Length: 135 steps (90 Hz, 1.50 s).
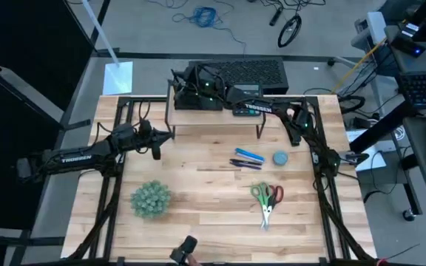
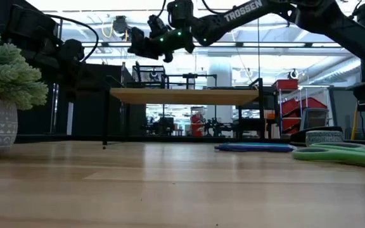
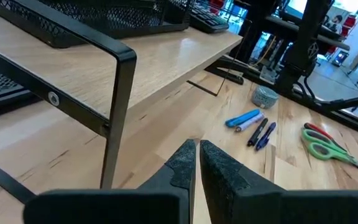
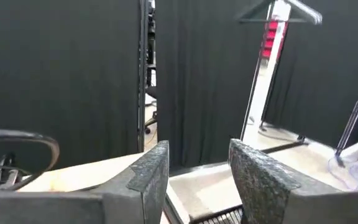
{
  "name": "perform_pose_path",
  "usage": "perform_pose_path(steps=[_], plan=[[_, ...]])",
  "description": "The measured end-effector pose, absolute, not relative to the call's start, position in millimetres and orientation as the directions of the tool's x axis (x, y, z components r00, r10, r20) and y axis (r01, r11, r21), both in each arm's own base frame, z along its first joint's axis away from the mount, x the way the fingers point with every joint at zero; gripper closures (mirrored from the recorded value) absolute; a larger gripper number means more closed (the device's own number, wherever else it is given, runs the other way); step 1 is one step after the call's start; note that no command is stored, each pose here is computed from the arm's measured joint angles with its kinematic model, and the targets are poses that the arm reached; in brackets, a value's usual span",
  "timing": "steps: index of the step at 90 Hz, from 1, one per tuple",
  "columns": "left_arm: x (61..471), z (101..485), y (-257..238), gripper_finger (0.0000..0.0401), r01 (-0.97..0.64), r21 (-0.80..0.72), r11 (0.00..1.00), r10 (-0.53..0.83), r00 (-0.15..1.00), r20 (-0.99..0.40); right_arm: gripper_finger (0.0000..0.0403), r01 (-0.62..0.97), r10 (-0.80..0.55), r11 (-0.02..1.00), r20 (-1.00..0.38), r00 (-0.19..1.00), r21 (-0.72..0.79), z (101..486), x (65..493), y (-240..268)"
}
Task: Pick and place office supplies into organizer
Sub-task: Put the dark blue pen into the desk organizer on the shelf
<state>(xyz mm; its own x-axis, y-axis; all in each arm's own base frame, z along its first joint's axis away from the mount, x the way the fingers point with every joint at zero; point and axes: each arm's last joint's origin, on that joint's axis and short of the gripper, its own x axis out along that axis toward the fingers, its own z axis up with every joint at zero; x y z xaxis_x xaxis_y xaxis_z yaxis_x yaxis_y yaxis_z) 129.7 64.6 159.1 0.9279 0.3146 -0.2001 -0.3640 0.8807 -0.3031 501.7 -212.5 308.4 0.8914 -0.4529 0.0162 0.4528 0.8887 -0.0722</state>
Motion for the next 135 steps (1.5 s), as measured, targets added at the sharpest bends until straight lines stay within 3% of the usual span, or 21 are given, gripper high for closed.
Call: perform_pose_path(steps=[29, 49, 65, 83, 93, 115, 135], plan=[[130, 159, 65, 0.0391, -0.362, -0.303, 0.881, 0.313, 0.928, -0.2, 0.0249, 0.435, -0.438, 0.885, 0.019, 0.899, -0.166, 373, 476, -179], [130, 159, 65, 0.0391, -0.361, -0.304, 0.882, 0.312, 0.929, -0.199, 0.0249, 0.369, -0.411, 0.902, -0.181, 0.894, -0.225, 427, 422, -144], [130, 159, 65, 0.0391, -0.36, -0.304, 0.882, 0.311, 0.929, -0.199, 0.0235, 0.32, -0.376, 0.926, -0.423, 0.824, -0.201, 443, 375, -112], [130, 159, 65, 0.0391, -0.36, -0.304, 0.882, 0.311, 0.929, -0.199, 0.0185, 0.318, -0.247, 0.946, -0.773, 0.585, -0.062, 416, 345, -84], [130, 159, 65, 0.0391, -0.36, -0.305, 0.882, 0.311, 0.929, -0.199, 0.0169, 0.27, -0.14, 0.963, -0.884, 0.445, -0.017, 388, 344, -57], [130, 159, 65, 0.0391, -0.36, -0.306, 0.881, 0.311, 0.929, -0.199, 0.0182, 0.117, -0.074, 0.992, -0.967, 0.243, -0.047, 294, 354, 0], [130, 159, 65, 0.0391, -0.36, -0.306, 0.881, 0.311, 0.929, -0.199, 0.0204, 0.16, -0.075, 0.986, -0.98, 0.185, -0.045, 217, 344, 11]])
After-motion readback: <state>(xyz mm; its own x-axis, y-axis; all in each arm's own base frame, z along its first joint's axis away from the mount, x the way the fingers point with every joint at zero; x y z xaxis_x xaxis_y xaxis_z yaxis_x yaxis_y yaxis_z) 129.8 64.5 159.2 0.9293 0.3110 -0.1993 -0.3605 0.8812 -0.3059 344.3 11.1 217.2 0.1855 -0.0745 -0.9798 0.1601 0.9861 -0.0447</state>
